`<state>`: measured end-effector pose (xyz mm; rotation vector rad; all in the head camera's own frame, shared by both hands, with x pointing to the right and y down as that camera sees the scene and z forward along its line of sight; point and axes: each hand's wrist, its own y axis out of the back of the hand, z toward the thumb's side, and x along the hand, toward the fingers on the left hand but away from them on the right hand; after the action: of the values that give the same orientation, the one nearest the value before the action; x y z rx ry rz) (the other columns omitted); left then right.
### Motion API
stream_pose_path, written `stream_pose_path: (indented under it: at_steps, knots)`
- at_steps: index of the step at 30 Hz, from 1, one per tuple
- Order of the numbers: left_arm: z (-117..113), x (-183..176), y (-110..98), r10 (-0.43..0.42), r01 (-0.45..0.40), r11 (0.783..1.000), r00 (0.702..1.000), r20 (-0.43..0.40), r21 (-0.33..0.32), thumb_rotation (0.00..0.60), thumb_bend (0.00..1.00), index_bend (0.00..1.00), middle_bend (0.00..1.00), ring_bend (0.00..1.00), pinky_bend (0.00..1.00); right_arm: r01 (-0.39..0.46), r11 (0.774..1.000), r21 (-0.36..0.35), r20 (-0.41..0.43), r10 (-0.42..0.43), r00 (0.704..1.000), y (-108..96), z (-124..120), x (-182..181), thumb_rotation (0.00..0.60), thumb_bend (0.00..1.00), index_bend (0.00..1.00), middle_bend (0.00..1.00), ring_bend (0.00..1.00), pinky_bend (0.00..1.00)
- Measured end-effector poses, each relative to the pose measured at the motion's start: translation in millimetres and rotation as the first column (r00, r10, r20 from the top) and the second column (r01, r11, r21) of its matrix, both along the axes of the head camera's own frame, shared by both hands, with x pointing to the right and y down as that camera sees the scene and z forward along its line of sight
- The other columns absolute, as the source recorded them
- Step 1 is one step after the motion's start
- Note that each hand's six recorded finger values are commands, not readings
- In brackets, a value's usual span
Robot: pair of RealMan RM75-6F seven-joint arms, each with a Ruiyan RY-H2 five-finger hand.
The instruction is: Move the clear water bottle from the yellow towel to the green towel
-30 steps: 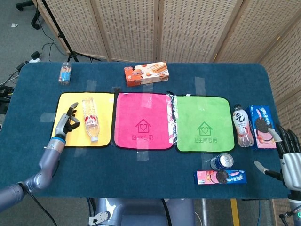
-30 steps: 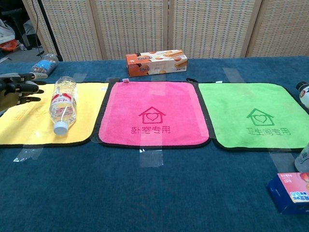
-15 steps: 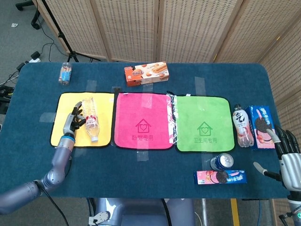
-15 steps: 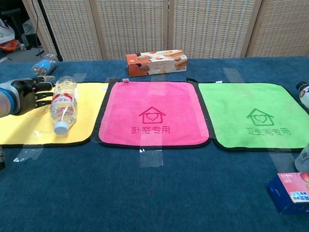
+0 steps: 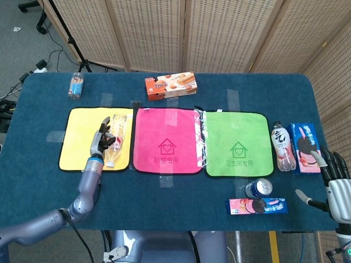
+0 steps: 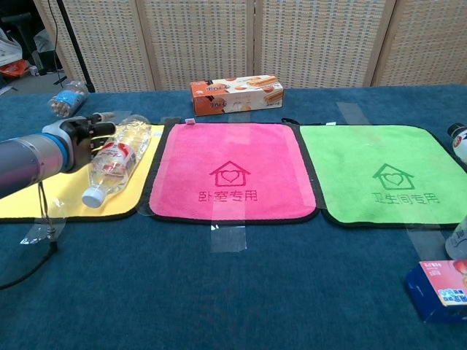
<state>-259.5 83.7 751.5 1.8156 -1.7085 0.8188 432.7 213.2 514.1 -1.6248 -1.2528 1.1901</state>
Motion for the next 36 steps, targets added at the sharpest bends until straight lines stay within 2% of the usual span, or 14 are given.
stream_pose_path:
  at_steps: [18, 36]
  knots:
    - [1, 82, -3, 0.034, -0.033, 0.999, 0.994, -0.103, 0.011, 0.600, 1.00, 0.00, 0.00, 0.00, 0.00, -0.003, 1.000, -0.010, -0.011, 0.003, 1.000, -1, 3, 1, 0.600, 0.00, 0.00, 0.00, 0.00, 0.00]
    - [-1, 163, 3, 0.102, -0.102, 0.995, 0.982, -0.161, 0.008, 0.600, 1.00, 0.00, 0.00, 0.00, 0.00, -0.021, 1.000, -0.023, -0.011, 0.020, 1.000, -4, 6, 6, 0.600, 0.00, 0.00, 0.00, 0.00, 0.00]
